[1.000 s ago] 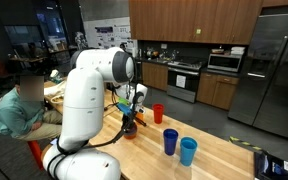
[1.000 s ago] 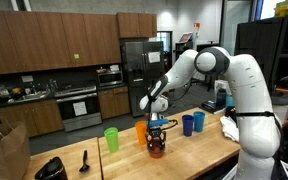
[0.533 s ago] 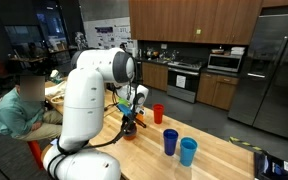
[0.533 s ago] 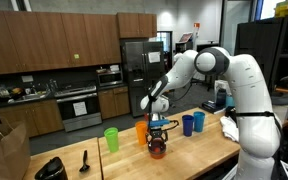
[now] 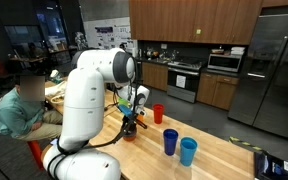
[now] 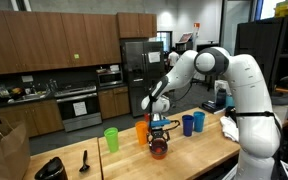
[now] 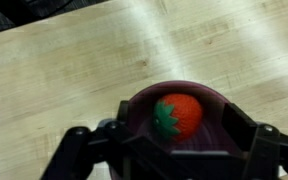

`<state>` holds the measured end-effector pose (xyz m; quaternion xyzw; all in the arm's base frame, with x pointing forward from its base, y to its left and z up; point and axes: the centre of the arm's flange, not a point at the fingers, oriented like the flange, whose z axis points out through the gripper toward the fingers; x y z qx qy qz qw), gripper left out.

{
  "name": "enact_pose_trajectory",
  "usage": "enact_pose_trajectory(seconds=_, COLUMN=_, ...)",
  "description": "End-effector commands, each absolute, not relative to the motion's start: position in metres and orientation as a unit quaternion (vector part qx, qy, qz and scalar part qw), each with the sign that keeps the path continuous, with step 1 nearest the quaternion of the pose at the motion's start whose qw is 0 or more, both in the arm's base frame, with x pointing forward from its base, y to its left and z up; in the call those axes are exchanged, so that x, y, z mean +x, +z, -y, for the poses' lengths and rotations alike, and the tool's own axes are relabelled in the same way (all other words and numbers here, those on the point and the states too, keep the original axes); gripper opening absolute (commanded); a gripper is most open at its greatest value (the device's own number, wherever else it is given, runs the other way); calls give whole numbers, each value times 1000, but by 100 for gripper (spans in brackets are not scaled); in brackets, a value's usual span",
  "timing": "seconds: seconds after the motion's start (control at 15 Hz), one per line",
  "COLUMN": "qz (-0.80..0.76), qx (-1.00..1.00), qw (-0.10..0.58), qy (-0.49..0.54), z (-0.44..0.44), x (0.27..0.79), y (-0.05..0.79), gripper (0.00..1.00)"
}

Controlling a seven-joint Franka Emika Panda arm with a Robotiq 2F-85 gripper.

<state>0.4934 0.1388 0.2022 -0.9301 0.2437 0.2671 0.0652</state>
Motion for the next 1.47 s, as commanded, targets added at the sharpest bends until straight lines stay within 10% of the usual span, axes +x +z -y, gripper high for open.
enact_pose_trajectory(seconds=0.0, qz=-242, qx=-927, qw=74, qy=278, z=-132, x=488, y=202, gripper=68)
enact_pose_trajectory(seconds=0.27, qz=-242, qx=-925, qw=73, qy=285, z=-130, x=488, y=198, gripper=54)
enact_pose_trajectory(seconds=0.47, qz=-242, qx=-923, qw=71, qy=290, z=-129, x=488, y=196, gripper=80)
enact_pose_trajectory(seconds=0.53, qz=-242, qx=-922, qw=70, qy=293, z=-128, x=488, y=194, gripper=74)
enact_pose_trajectory(seconds=0.6, qz=-242, qx=-922, qw=69, qy=294, z=-127, x=487, y=193, gripper=43)
enact_pose_trajectory(seconds=1.4, qz=-225, qx=-932, qw=72, qy=274, z=-139, x=495, y=222, gripper=25)
